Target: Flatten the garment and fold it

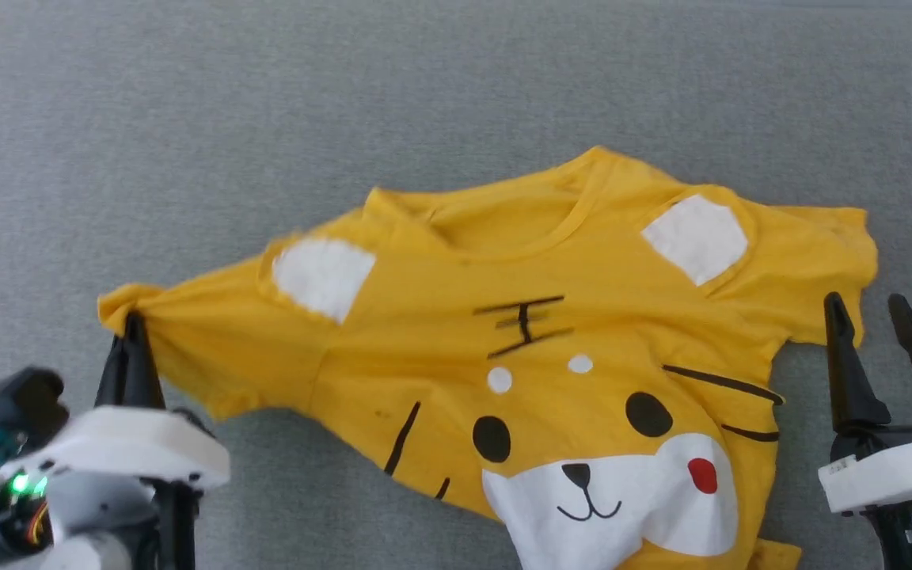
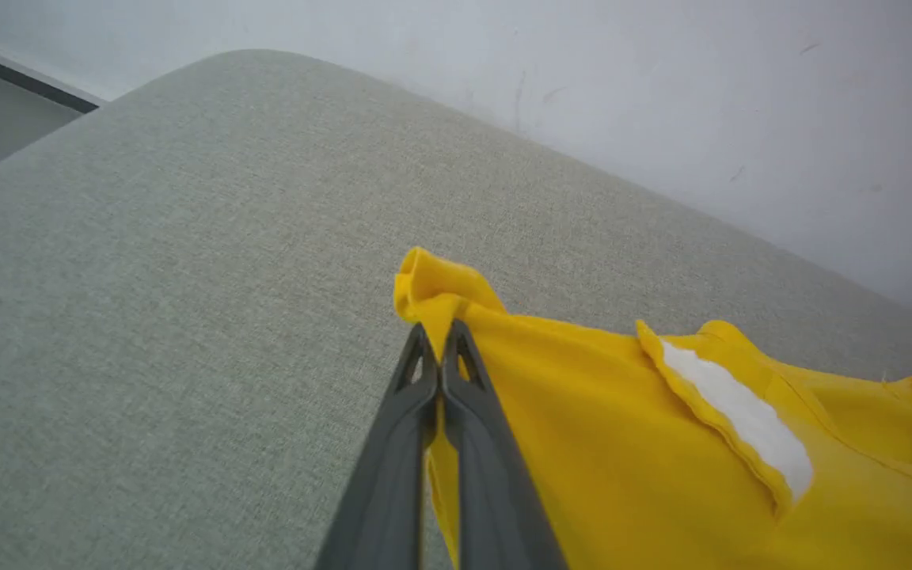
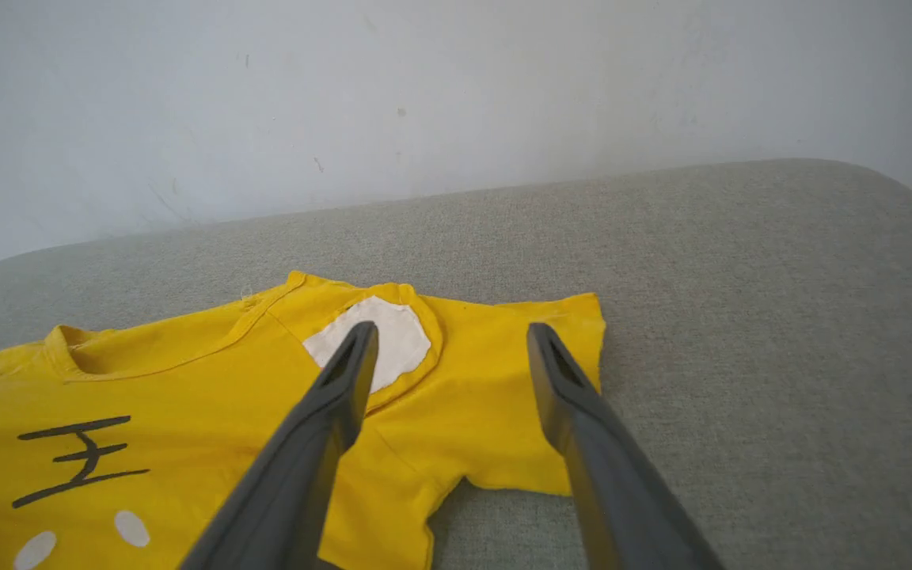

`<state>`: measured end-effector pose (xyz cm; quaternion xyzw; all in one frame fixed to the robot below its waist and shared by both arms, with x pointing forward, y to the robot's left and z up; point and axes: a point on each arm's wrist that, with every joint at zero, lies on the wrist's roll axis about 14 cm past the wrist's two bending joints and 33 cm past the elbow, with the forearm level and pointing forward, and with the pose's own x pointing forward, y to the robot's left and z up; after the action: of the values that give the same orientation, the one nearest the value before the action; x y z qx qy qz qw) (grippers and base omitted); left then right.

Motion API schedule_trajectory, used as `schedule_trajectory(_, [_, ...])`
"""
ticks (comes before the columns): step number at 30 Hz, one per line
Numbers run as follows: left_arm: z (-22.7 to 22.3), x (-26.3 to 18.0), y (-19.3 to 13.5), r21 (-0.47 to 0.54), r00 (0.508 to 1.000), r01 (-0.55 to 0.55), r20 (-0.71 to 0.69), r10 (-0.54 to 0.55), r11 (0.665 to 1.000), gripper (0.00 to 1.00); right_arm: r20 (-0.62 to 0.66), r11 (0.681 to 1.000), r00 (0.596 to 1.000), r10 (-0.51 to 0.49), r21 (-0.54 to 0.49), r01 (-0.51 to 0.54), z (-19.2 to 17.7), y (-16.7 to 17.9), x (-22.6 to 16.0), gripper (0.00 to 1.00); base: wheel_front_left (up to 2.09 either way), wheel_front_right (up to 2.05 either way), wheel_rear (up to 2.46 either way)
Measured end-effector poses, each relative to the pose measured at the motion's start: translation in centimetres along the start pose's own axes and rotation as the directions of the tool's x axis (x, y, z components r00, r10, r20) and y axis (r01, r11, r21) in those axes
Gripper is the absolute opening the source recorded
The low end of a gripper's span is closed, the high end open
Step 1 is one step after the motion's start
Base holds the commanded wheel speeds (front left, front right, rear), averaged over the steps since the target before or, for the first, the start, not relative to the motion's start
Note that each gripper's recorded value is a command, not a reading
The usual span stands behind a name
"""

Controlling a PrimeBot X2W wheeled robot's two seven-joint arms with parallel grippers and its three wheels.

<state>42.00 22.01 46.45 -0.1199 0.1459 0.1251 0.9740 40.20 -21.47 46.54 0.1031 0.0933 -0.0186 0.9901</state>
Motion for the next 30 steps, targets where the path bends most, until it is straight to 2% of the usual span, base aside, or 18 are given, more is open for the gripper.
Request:
schedule_trajectory(5, [0.5,-1.6,1.1,-0.019,1.000,-0.024,0.011,0.025,1.000,0.00,0.005,1.000,1.000,0.016,-0.019,-0.016,0.8,0.5,0.5,1.00,0.00,0.00,0.00])
schedule_trajectory(13, [0.4,-0.9,-1.5,-0.019,0.998,0.056,0.005,-0.056,0.998,0.00,-0.013,0.990,1.000,0.007,-0.140,-0.009,3.4,-1.7,4.1,1.00,0.00,0.00,0.00])
schedule_trajectory(17, [0.5,0.1,-2.4,-0.006,0.997,0.077,0.008,-0.077,0.997,0.00,-0.146,0.989,0.989,-0.009,-0.149,-0.013,1.5,-2.7,5.9,1.00,0.00,0.00,0.00])
schedule_trajectory(22, [0.0,1.0,-3.3,0.002,0.995,0.097,-0.005,-0.097,0.995,0.00,-0.300,0.991,0.953,-0.046,-0.134,0.005,-1.7,-4.3,7.7,1.00,0.00,0.00,0.00])
schedule_trajectory(30, [-0.7,1.4,-2.9,0.009,0.996,0.083,-0.020,-0.082,0.997,0.00,-0.430,0.987,0.899,-0.081,-0.158,0.013,-5.5,-5.5,9.5,1.00,0.00,0.00,0.00])
